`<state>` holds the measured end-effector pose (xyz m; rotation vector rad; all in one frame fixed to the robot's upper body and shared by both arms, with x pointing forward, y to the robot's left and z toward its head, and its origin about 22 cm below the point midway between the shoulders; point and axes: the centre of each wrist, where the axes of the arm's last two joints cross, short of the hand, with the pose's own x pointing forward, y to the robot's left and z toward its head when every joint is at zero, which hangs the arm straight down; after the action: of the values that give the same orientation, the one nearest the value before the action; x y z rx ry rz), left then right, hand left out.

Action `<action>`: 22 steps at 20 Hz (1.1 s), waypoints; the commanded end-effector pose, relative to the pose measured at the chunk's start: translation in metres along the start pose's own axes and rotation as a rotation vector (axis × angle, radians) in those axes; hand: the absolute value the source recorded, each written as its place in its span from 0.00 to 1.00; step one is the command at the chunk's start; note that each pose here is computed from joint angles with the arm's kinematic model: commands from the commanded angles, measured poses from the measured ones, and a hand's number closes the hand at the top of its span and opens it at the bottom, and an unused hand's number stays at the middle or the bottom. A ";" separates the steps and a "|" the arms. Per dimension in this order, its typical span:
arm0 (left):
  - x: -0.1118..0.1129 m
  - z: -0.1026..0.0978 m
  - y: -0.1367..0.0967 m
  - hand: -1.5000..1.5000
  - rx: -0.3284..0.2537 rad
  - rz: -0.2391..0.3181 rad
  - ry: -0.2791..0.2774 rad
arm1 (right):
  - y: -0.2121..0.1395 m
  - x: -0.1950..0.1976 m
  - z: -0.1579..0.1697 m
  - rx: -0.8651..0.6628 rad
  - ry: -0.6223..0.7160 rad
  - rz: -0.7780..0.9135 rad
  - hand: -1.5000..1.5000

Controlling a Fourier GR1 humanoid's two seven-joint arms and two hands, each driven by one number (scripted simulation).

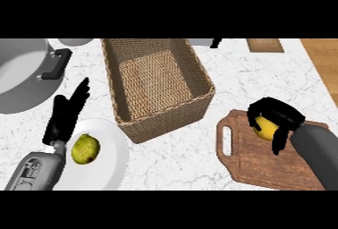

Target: Pick the lemon from the cutting board and place it in the basket

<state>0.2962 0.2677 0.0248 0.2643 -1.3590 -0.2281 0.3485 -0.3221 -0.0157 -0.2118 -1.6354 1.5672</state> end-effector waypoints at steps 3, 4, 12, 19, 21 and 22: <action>0.002 -0.001 -0.007 0.50 -0.048 -0.019 -0.007 | 0.014 0.061 -0.102 -0.003 0.082 0.104 1.00; 0.004 -0.002 -0.012 0.50 -0.058 -0.020 -0.014 | 0.014 0.073 -0.117 0.006 0.095 0.122 1.00; 0.012 -0.008 -0.017 0.50 -0.091 -0.022 -0.029 | 0.006 0.181 -0.208 -0.160 0.262 0.012 1.00; 0.020 -0.012 -0.008 0.50 -0.080 -0.016 -0.032 | -0.052 0.241 -0.219 -0.430 0.274 -0.165 1.00; 0.016 -0.012 -0.007 0.50 -0.081 -0.015 -0.022 | -0.070 0.262 -0.220 -0.492 0.259 -0.189 1.00; 0.016 -0.012 -0.001 0.50 -0.079 0.000 -0.021 | -0.079 0.272 -0.220 -0.512 0.264 -0.200 1.00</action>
<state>0.3058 0.2989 0.0404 0.3323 -1.3558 -0.1877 0.3647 -0.0496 0.0808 -0.5553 -1.6002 1.1265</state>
